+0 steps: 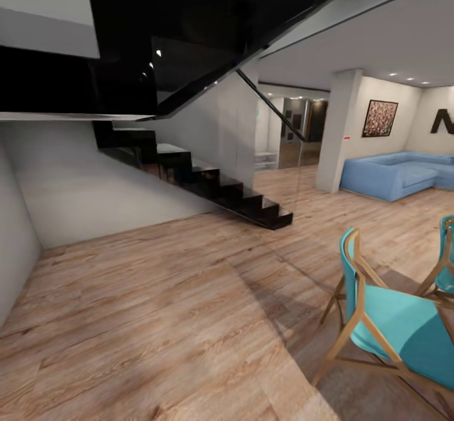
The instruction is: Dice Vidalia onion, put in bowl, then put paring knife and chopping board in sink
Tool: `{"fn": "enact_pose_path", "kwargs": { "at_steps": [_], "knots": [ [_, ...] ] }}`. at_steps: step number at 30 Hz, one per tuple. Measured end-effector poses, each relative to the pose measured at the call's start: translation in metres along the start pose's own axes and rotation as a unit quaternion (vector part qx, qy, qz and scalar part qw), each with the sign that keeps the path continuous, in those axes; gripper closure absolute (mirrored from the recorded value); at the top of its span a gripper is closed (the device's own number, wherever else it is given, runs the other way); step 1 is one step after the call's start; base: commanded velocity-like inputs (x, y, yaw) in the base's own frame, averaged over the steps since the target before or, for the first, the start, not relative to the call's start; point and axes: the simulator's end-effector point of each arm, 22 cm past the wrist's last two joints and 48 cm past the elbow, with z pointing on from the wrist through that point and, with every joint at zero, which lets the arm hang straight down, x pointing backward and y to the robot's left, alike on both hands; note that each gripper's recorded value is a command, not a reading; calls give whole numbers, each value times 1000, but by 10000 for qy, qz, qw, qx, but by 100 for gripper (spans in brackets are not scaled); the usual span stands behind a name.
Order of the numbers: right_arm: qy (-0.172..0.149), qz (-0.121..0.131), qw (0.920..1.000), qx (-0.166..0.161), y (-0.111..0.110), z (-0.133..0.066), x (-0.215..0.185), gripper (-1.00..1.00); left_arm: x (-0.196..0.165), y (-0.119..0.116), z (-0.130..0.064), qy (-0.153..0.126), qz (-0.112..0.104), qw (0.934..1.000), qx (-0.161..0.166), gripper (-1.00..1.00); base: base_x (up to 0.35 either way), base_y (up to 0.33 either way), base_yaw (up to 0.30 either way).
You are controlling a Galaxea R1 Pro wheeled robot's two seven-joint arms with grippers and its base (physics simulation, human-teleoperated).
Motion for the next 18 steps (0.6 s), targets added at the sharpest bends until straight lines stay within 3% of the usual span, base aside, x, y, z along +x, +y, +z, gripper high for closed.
{"fn": "enact_pose_path", "kwargs": {
  "at_steps": [10, 18],
  "knots": [
    [-51, 2, 10000, -1, 0, 0, -4, -100, -3, 0, -1, -38, -1, 10000, 0, -100, -310, 0, -194],
    [-90, 2, 10000, -3, 0, 0, -7, -100, -6, 0, -1, -76, -2, 10000, -1, -100, -184, 0, -193]
  ]
}}
